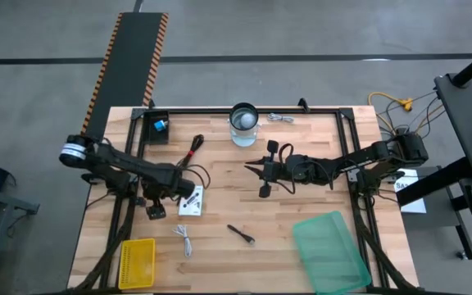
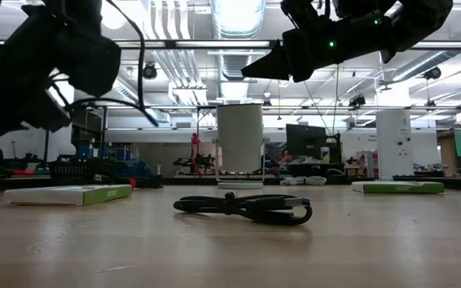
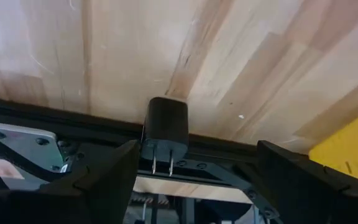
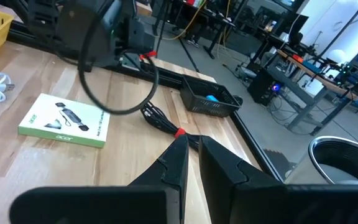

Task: Pick and place items into bin
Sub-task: Put the black charger adapter into the black bin

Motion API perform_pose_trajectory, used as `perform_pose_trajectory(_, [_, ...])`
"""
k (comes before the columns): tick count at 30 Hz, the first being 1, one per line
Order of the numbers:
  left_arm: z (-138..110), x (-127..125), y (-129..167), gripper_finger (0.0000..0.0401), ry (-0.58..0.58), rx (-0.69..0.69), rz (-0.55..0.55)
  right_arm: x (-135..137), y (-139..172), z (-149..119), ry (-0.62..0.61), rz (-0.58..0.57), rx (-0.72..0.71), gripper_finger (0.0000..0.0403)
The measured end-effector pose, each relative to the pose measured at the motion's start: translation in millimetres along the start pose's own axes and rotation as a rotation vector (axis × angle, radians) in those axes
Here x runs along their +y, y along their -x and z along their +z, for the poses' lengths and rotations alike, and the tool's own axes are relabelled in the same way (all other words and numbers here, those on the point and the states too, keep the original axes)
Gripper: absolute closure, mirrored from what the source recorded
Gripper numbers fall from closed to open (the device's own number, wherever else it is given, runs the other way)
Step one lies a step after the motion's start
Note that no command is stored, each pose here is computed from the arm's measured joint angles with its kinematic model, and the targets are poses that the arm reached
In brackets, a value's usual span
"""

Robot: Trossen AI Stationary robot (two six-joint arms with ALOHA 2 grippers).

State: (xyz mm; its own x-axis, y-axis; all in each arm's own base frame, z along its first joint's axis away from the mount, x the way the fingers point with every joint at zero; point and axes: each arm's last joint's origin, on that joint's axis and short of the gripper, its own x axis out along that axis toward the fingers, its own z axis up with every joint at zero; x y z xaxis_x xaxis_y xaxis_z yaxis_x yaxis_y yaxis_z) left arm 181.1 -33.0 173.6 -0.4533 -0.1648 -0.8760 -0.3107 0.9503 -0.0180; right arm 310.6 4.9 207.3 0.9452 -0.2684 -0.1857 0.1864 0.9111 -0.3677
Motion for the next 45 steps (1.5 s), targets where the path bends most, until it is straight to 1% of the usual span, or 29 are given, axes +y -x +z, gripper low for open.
perform_pose_trajectory(6, [5.2, -1.0, -12.5, 0.0095, -0.016, 0.077, 0.053, 0.0, 0.0, 0.1, 0.000, 0.000, 0.000, 0.0374])
perform_pose_trajectory(11, [10.1, 0.0, -17.7, 0.0095, -0.037, 0.091, 0.125, 0.0, 0.0, 0.1, 0.000, 0.000, 0.000, 0.0374])
perform_pose_trajectory(27, [15.8, -0.3, -24.7, 0.0095, -0.052, 0.126, 0.177, 0.1, 0.0, -0.4, 0.002, 0.002, 0.005, 0.0374])
perform_pose_trajectory(36, [17.8, -8.2, -34.1, 0.0095, -0.090, 0.173, 0.222, 0.4, 0.1, -0.5, -0.002, 0.003, 0.007, 0.0374])
perform_pose_trajectory(45, [19.4, -12.6, -40.7, 0.0095, -0.103, 0.201, 0.264, 0.5, 0.2, -0.8, -0.003, 0.004, 0.011, 0.0374])
